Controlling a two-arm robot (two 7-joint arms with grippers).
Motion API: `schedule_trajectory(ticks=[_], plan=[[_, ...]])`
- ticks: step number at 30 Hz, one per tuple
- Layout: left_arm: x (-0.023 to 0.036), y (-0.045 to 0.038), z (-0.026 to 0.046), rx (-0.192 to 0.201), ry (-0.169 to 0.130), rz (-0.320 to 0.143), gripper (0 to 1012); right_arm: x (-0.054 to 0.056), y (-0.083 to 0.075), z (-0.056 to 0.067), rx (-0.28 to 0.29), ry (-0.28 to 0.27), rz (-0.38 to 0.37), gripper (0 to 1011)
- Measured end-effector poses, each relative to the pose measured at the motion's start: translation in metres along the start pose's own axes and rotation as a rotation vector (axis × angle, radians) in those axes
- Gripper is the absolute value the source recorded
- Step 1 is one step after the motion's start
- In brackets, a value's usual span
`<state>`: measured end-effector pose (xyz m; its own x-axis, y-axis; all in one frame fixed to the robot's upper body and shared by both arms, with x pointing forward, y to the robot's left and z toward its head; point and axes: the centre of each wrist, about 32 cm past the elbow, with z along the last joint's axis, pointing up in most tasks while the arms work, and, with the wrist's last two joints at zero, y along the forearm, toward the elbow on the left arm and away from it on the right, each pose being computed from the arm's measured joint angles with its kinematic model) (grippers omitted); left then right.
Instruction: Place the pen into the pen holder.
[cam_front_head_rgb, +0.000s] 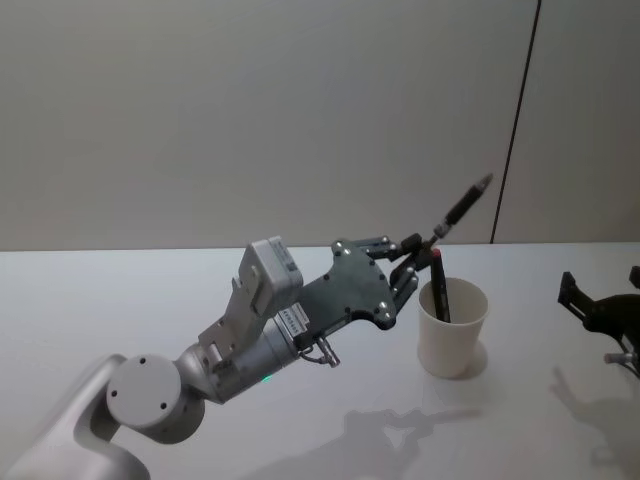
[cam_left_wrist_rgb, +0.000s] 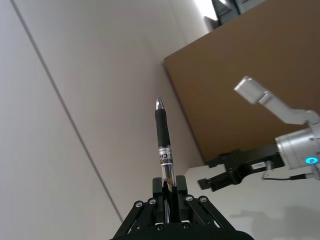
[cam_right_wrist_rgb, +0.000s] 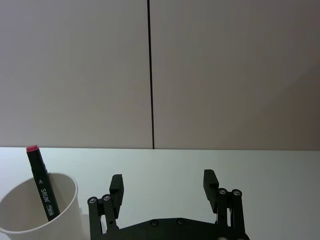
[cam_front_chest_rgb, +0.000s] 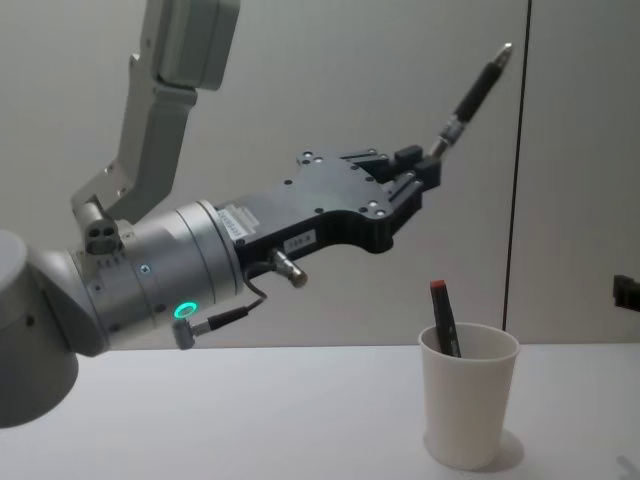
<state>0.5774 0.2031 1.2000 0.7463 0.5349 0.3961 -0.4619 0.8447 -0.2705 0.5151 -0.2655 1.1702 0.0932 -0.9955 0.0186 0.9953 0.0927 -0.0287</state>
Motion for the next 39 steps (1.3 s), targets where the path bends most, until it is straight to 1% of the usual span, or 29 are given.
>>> schedule_trajectory(ticks=[1, 5, 10, 14, 26, 29, 32, 33, 36, 39], plan=[[0.0013, -0.001, -0.0008, -0.006, -0.001, -0.019, 161, 0.0, 0.0, 0.0, 0.0, 0.0, 0.002, 1002], [0.0034, -0.0029, -0.0024, -0.018, -0.003, -0.057, 161, 0.0, -0.001, 0.001, 0.006, -0.001, 0.017, 1002], [0.0053, -0.0047, -0.0041, -0.031, -0.006, -0.095, 161, 0.001, -0.002, 0.003, 0.024, 0.003, 0.057, 1002], [0.0064, -0.0057, -0.0048, -0.036, -0.008, -0.114, 161, 0.002, -0.004, 0.006, 0.04, 0.008, 0.093, 1002], [0.008, -0.0071, -0.0062, -0.044, -0.011, -0.145, 161, 0.007, -0.011, 0.014, 0.094, 0.033, 0.237, 1002], [0.0084, -0.0074, -0.0063, -0.047, -0.012, -0.151, 161, 0.009, -0.014, 0.017, 0.114, 0.045, 0.294, 1002], [0.0084, -0.0075, -0.0065, -0.047, -0.012, -0.154, 161, 0.01, -0.016, 0.019, 0.124, 0.051, 0.326, 1002], [0.0085, -0.0075, -0.0065, -0.047, -0.012, -0.155, 161, 0.011, -0.017, 0.02, 0.133, 0.056, 0.351, 1002], [0.0085, -0.0076, -0.0067, -0.048, -0.012, -0.158, 161, 0.013, -0.019, 0.021, 0.144, 0.062, 0.383, 1001], [0.0086, -0.0077, -0.0067, -0.048, -0.012, -0.159, 161, 0.016, -0.022, 0.023, 0.16, 0.074, 0.433, 1002]])
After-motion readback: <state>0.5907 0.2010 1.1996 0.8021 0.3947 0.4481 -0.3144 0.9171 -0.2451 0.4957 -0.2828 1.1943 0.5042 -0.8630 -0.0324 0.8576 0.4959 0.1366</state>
